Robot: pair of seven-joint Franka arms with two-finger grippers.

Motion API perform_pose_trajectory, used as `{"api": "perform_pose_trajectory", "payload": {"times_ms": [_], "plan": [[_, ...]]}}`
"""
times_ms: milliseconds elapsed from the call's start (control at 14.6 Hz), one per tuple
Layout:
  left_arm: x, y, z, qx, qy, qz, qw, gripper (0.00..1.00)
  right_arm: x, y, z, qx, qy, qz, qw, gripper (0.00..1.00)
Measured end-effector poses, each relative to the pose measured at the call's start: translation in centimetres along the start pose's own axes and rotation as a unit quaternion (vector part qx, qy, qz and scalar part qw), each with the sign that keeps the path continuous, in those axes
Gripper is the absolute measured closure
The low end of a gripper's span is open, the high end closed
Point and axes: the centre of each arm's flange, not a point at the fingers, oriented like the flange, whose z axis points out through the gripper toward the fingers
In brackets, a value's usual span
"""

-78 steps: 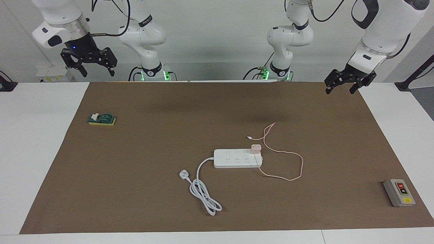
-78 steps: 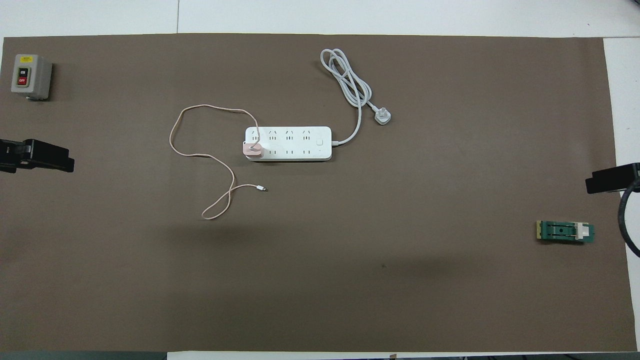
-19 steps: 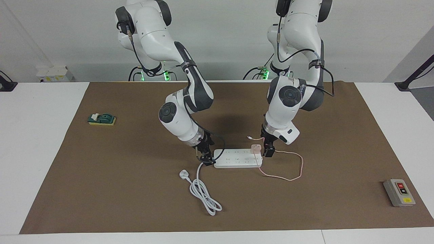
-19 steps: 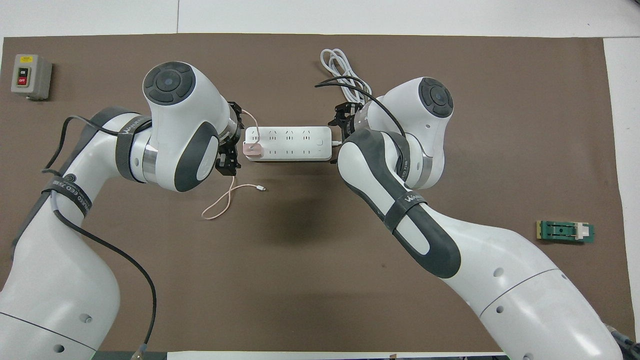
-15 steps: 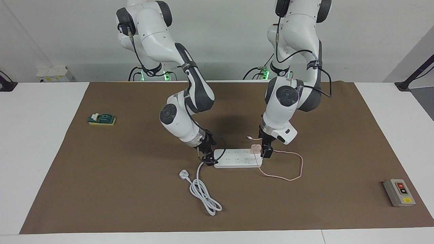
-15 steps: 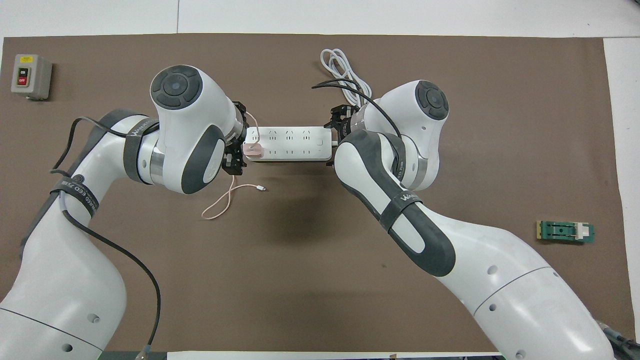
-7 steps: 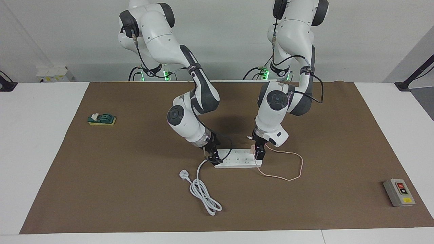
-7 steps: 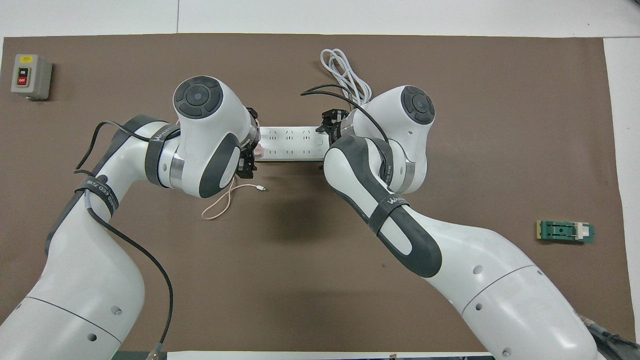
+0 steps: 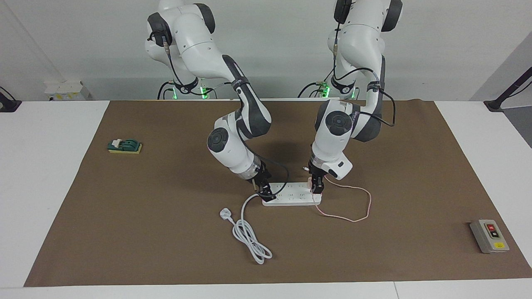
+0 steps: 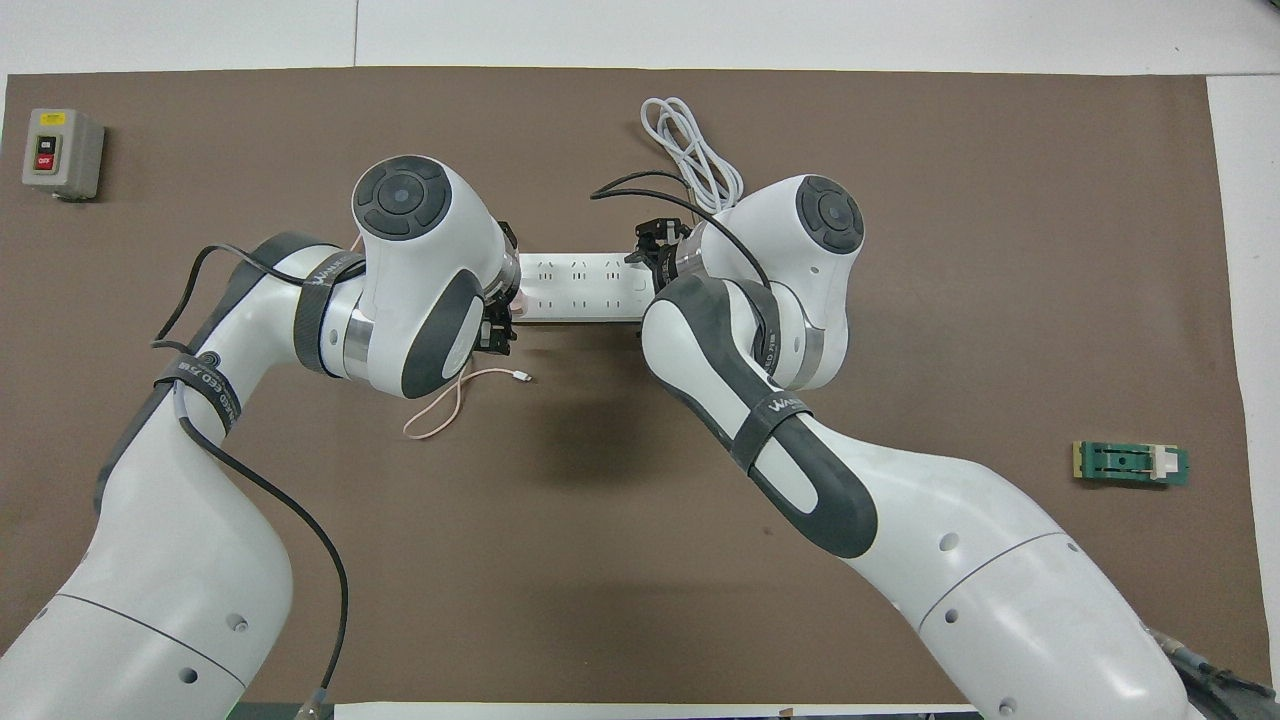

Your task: Unplug charger and place it aside

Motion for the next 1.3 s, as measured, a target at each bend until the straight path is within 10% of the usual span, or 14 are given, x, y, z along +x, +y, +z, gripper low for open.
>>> {"api": "perform_pose_trajectory", "payload": {"times_ms": [1303], "plan": [[0.2, 0.2, -0.1, -0.013, 0.013, -0.025, 1.0, 0.0, 1.2, -1.2, 1.2, 0.006, 0.003, -0.022, 1.0, 0.0]]}}
